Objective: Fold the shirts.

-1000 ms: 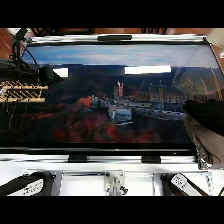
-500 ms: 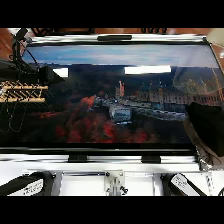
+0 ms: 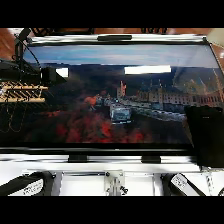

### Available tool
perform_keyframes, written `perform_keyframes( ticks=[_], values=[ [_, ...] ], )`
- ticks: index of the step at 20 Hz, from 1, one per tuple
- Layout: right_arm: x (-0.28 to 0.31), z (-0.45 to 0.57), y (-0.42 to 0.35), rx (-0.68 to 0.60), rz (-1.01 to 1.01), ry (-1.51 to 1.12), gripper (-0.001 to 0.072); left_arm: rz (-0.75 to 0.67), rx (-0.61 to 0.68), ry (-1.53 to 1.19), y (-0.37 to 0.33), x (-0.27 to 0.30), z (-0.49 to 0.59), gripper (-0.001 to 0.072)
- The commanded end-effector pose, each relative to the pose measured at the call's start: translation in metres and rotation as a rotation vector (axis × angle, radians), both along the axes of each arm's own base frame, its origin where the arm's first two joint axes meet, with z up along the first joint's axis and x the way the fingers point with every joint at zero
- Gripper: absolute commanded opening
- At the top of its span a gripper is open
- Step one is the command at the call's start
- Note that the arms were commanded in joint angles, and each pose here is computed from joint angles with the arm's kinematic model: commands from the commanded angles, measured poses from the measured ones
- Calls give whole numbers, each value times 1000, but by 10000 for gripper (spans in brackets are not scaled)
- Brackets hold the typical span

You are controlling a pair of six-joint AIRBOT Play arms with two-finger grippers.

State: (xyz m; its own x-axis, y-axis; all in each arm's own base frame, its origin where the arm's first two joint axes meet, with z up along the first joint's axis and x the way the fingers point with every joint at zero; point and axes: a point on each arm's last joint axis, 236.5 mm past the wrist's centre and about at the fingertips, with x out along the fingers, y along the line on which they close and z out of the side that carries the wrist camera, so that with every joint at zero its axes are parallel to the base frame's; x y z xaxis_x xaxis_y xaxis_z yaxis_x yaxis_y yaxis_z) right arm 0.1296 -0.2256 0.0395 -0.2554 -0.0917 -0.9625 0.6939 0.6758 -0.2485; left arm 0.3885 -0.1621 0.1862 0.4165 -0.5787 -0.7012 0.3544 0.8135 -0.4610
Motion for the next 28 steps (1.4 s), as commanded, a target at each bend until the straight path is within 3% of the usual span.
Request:
perform_keyframes(
  ticks=[1, 3, 5, 7, 8, 10, 11, 12, 13, 14, 17, 22, 28],
  values=[
    [-21, 11, -14, -67, -9, 92, 503, 0, 2, 0, 0, 0, 0, 29],
    [-9, 32, -32, -146, 18, 43, 503, -3, 3, 0, 0, 1, -1, 29],
    [53, 69, -47, -248, 92, -196, 503, -11, 58, -16, 7, 3, -7, 28],
    [152, 121, -25, -298, 294, -541, 503, 14, 275, -11, 40, 4, -31, 27],
    [200, 147, 7, -292, 407, -695, 503, 48, 446, 17, 68, 1, -45, 27],
    [259, 167, 91, -234, 603, -841, 502, 85, 787, 71, 118, -10, -58, 28],
    [272, 160, 134, -185, 681, -833, 502, 76, 857, 84, 121, -12, -61, 32],
    [279, 140, 177, -128, 745, -775, 503, 51, 849, 97, 112, -12, -69, 164],
    [279, 113, 210, -59, 800, -689, 503, 44, 816, 124, 100, -12, -78, 490],
    [272, 82, 242, 38, 842, -583, 505, 71, 776, 170, 92, -13, -89, 720],
    [245, 22, 305, 269, 911, -349, 505, 38, 724, 281, 77, -29, -112, 720],
    [237, 7, 344, 274, 1022, -294, 505, -7, 633, 320, 54, -39, -137, 719],
    [233, 7, 354, 285, 1047, -292, 505, -8, 624, 289, 52, -33, -144, 719]
  ],
)
